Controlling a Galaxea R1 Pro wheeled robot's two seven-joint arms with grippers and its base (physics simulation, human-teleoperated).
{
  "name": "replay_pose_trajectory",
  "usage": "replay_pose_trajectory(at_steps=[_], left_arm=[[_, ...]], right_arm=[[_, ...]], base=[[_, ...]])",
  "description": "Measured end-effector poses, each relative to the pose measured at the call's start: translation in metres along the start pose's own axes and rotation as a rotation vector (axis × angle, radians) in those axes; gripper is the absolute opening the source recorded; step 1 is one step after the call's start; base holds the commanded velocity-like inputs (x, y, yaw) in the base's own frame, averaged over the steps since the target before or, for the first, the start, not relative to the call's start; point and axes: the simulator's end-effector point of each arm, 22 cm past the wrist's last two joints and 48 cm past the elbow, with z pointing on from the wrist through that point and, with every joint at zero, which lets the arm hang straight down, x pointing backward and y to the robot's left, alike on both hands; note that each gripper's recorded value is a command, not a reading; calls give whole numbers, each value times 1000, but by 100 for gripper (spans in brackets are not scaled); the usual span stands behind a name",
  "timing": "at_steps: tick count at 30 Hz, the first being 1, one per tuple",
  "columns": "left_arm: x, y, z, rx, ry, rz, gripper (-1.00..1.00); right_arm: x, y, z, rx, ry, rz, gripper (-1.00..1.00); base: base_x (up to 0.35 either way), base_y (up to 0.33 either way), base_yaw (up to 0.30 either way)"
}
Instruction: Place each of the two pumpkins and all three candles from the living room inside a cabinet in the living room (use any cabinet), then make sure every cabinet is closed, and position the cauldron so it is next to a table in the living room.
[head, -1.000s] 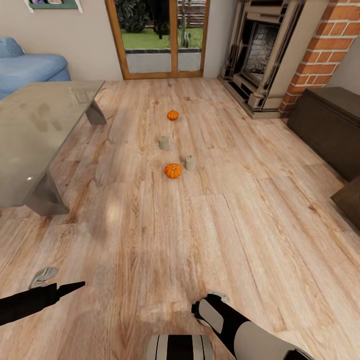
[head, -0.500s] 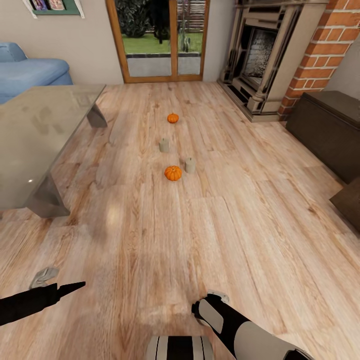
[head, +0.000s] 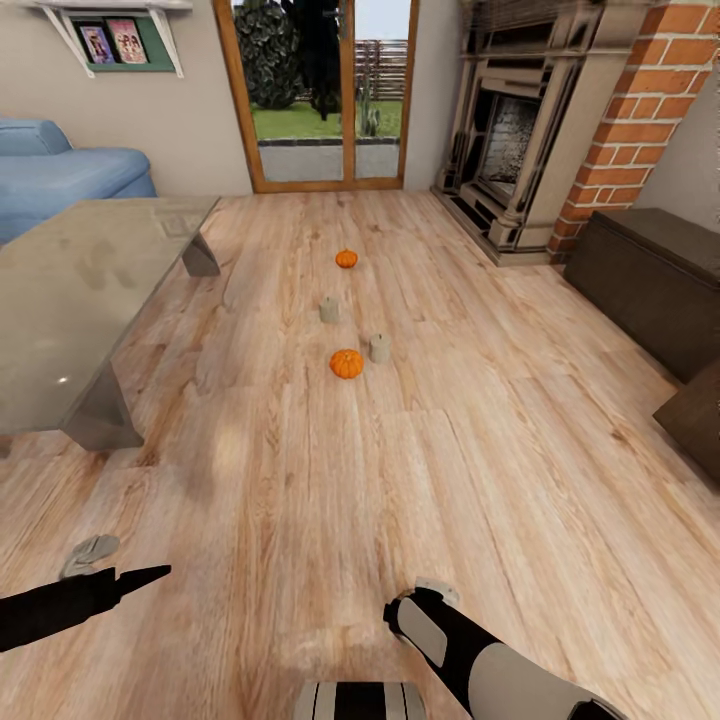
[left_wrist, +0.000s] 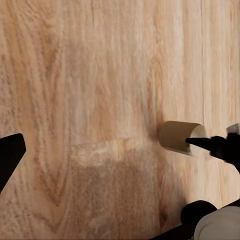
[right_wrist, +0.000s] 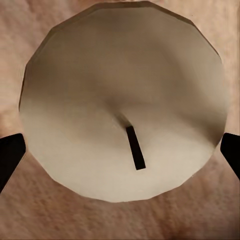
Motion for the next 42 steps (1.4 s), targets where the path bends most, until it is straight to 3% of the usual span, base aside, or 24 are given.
replay_pose_trajectory(at_steps=[6, 9, 11, 13, 18, 31, 34, 42], left_arm=[[-3, 4, -7, -42, -6, 24, 100], [0, 25, -12, -146, 14, 51, 100], [1, 43, -19, -234, 25, 68, 100], [-1, 52, -25, -281, 27, 80, 100], [-6, 72, -43, -391, 27, 107, 100], [-18, 68, -59, -434, -15, 132, 100], [-21, 65, -62, -431, -26, 136, 100], [-21, 48, -57, -393, -54, 130, 100]], right_arm=[[-14, 10, -14, -25, -26, -5, -100], [-34, 49, -46, -117, -21, -70, -100], [-59, 51, -69, -101, -58, -111, -100], [-84, 49, -93, -65, -109, -132, -100], [-102, 50, -118, -49, -159, -151, -100], [-114, 44, -139, -58, -202, -136, -100], [-124, 37, -145, -70, -203, -76, -100], [-135, 32, -160, -81, -216, -36, -100]], base=[[0, 0, 0], [0, 0, 0], [0, 0, 0], [0, 0, 0], [0, 0, 0], [0, 0, 0], [-140, 0, 0], [-313, 0, 0]])
